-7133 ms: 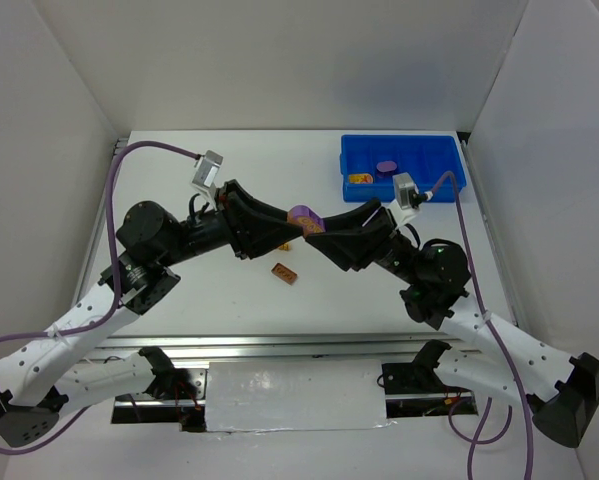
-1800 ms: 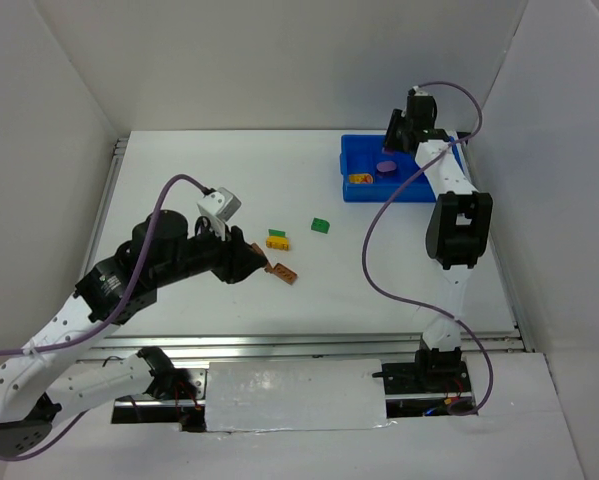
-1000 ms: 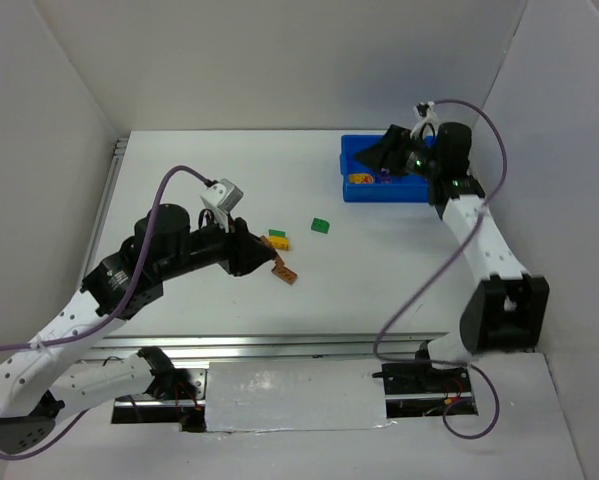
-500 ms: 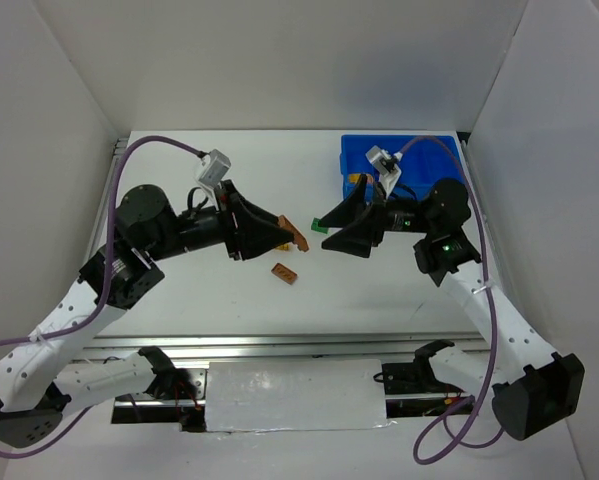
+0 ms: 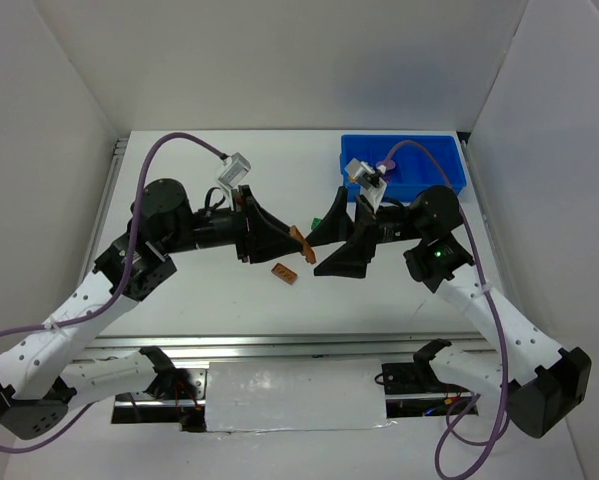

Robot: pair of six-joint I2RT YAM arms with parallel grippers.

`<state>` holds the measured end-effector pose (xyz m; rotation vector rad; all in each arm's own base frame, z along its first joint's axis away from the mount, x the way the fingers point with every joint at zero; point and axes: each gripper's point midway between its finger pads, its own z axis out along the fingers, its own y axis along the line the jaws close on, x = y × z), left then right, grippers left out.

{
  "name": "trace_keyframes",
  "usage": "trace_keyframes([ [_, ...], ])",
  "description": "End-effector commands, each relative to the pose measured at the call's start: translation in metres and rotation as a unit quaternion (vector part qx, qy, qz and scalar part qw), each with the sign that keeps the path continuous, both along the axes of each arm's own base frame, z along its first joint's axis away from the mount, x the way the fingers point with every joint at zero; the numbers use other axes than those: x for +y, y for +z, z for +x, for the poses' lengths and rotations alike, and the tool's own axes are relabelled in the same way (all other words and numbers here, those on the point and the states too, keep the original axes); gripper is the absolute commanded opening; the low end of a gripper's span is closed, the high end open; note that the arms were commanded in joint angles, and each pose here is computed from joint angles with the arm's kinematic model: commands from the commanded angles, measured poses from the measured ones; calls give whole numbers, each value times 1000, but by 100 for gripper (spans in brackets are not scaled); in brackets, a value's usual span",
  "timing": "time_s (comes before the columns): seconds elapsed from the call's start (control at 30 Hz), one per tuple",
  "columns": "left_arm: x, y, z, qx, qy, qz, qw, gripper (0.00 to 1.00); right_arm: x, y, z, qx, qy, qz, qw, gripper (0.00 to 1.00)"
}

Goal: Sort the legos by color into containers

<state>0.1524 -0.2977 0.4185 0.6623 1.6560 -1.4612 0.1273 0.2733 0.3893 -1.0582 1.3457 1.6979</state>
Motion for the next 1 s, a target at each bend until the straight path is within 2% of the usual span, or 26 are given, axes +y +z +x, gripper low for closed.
trace_keyframes([
  [0.0,1,16,-4,-21,-11,-15,1000,0,-4,29,-19,-51,19,28,998,85],
  [0.13,-4,10,-2,-12,-20,-10,1000,0,5,33,-9,-53,-3,22,998,79],
  [0.17,-4,10,-2,-14,-19,-9,1000,0,7,30,-5,-47,-8,17,999,72],
  [0.23,-4,8,-2,-13,-18,-6,1000,0,9,28,-2,-40,-12,11,999,67],
  [0.37,-3,7,0,-21,-16,2,1000,0,16,26,3,-30,-15,5,999,46],
  [0.43,-2,8,0,-24,-14,3,1000,0,18,25,5,-28,-19,0,999,39],
  [0.5,-1,9,0,-29,-11,4,1000,0,20,24,6,-25,-19,-3,1000,26],
  [0.53,0,10,0,-32,-11,4,999,0,20,23,6,-25,-18,-3,1000,11],
  [0.57,0,10,-1,-39,-11,4,999,0,20,23,6,-22,-18,-3,1000,4],
  [0.6,1,12,-1,-42,-11,5,999,5,21,22,5,-21,-17,-4,1000,0],
  [0.67,3,12,2,-45,2,4,999,21,22,20,9,-17,-25,-5,1000,0],
  [0.7,4,13,6,-46,15,4,999,55,23,17,11,-14,-29,-7,999,0],
  [0.73,6,15,7,-47,25,4,999,81,24,14,13,-12,-32,-9,999,0],
  [0.77,8,16,9,-47,33,4,998,99,25,9,16,-8,-35,-13,999,0],
  [0.9,21,28,24,-49,101,1,994,100,31,-14,38,-1,-69,-41,997,0],
  [0.97,34,34,42,-44,168,1,985,99,33,-28,50,13,-87,-60,994,0],
])
